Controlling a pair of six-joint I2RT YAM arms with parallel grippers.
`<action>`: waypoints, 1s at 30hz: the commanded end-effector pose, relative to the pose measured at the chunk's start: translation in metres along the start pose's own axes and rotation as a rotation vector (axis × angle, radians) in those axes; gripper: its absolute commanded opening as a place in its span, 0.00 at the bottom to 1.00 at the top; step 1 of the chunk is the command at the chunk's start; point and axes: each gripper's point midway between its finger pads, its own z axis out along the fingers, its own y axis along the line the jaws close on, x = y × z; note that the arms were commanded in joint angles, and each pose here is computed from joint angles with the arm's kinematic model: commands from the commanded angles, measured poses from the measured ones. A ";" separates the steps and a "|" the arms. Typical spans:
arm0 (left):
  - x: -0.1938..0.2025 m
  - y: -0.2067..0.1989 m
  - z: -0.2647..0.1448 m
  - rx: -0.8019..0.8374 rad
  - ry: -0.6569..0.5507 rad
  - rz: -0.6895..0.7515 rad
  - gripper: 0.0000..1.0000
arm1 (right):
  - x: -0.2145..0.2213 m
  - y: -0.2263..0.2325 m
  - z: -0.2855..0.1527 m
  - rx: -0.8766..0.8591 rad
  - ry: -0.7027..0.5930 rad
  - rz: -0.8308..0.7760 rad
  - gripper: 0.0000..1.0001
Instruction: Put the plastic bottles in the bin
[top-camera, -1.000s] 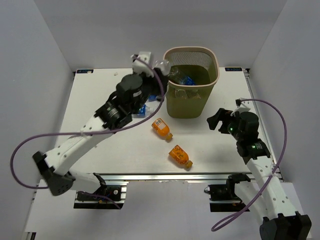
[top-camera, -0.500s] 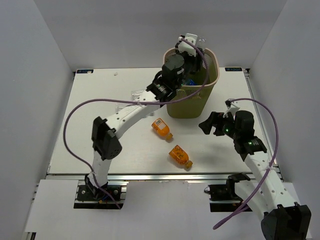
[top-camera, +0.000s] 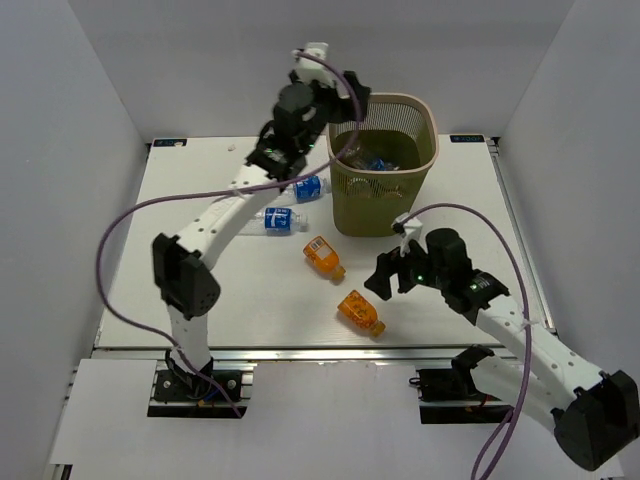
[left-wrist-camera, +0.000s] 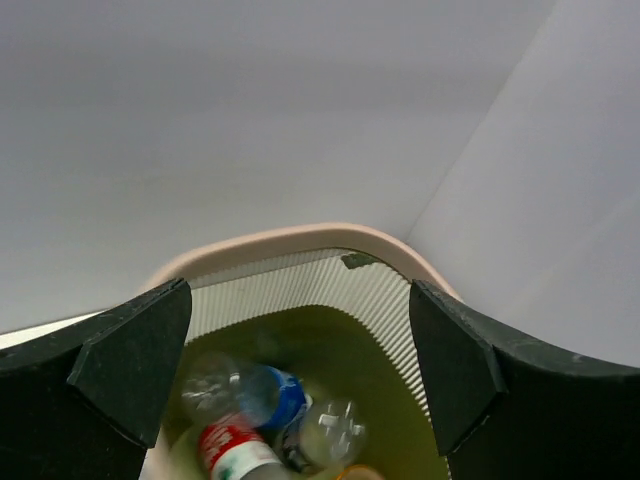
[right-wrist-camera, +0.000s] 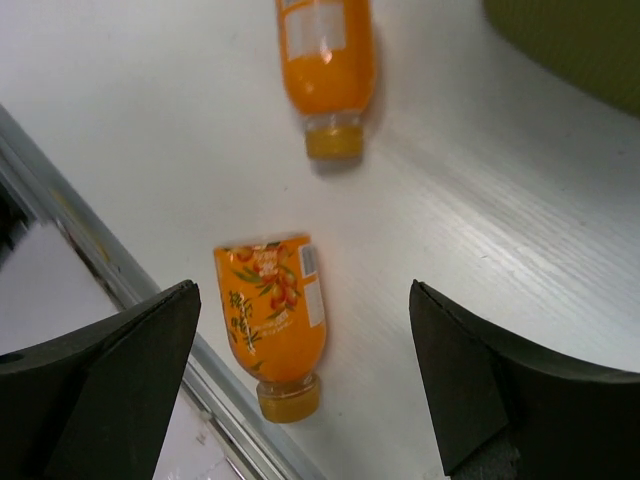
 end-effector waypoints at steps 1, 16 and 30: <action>-0.103 0.019 -0.061 0.034 -0.133 -0.103 0.98 | 0.005 0.019 0.008 -0.024 0.055 -0.137 0.89; 0.083 0.189 -0.297 -0.664 0.150 -0.253 0.98 | 0.080 0.048 0.050 -0.065 0.353 -0.278 0.89; 0.101 0.200 -0.322 -0.743 0.176 -0.274 0.98 | 0.060 0.058 0.060 -0.070 0.283 -0.275 0.53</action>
